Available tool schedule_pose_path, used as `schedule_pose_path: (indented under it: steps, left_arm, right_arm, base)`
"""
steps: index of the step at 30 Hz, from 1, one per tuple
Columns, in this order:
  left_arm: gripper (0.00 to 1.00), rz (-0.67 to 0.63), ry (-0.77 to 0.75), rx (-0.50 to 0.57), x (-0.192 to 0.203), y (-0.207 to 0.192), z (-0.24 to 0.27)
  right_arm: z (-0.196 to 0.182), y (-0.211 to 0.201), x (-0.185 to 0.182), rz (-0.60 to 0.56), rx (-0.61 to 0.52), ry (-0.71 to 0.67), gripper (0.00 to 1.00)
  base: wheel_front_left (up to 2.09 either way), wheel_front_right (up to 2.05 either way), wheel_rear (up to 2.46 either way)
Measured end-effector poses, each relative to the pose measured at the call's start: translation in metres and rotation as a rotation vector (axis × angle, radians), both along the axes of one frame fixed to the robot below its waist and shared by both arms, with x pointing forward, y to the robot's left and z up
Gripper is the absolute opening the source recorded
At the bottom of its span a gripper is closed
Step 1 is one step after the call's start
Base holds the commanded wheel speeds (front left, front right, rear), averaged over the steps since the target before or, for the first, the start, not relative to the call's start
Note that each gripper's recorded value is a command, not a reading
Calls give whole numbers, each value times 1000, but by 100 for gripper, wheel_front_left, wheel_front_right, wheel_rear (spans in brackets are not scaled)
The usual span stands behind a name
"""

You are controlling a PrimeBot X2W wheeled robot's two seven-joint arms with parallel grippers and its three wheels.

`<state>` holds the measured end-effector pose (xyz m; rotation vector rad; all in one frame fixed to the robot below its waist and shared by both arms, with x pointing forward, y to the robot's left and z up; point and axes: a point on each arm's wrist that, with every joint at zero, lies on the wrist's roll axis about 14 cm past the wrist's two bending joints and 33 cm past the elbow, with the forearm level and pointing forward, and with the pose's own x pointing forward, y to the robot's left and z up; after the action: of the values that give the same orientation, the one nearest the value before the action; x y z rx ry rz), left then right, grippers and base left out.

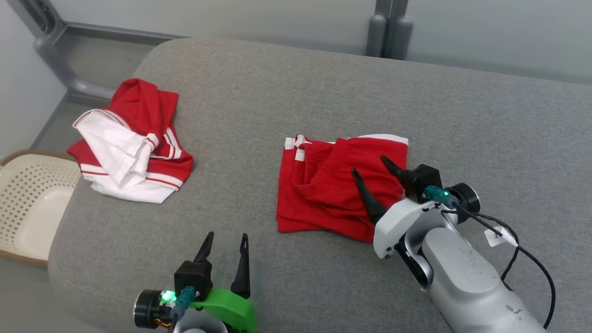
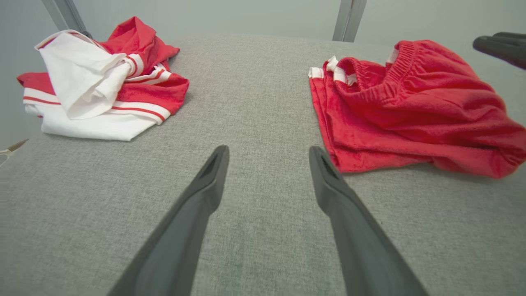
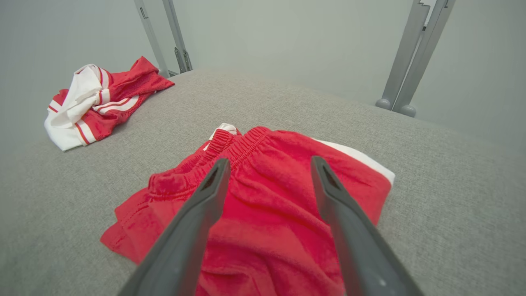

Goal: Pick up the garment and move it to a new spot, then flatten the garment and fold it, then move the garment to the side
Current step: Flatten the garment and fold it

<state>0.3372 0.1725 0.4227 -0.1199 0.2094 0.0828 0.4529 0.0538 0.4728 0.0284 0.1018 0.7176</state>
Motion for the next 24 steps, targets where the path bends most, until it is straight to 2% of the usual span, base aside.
schedule_pose_path:
  steps: [6,11,21,22,24]
  left_arm:
    - [100,45,25,-8,-10,9,-6]
    - [100,83,48,-4,-14,18,-11]
    - [100,98,62,-7,-13,20,-14]
    - [100,97,62,-8,-13,20,-14]
    - [100,99,61,-9,-11,20,-13]
  right_arm:
    - [-20,21,8,48,-40,58,100]
    - [-29,33,17,82,-91,50,100]
    - [-46,39,23,98,-121,78,98]
    - [-48,40,23,101,-125,82,91]
    - [-49,42,25,107,-129,83,42]
  base:
    - [0,0,0]
    - [0,0,0]
    - [0,0,0]
    - [0,0,0]
    - [0,0,0]
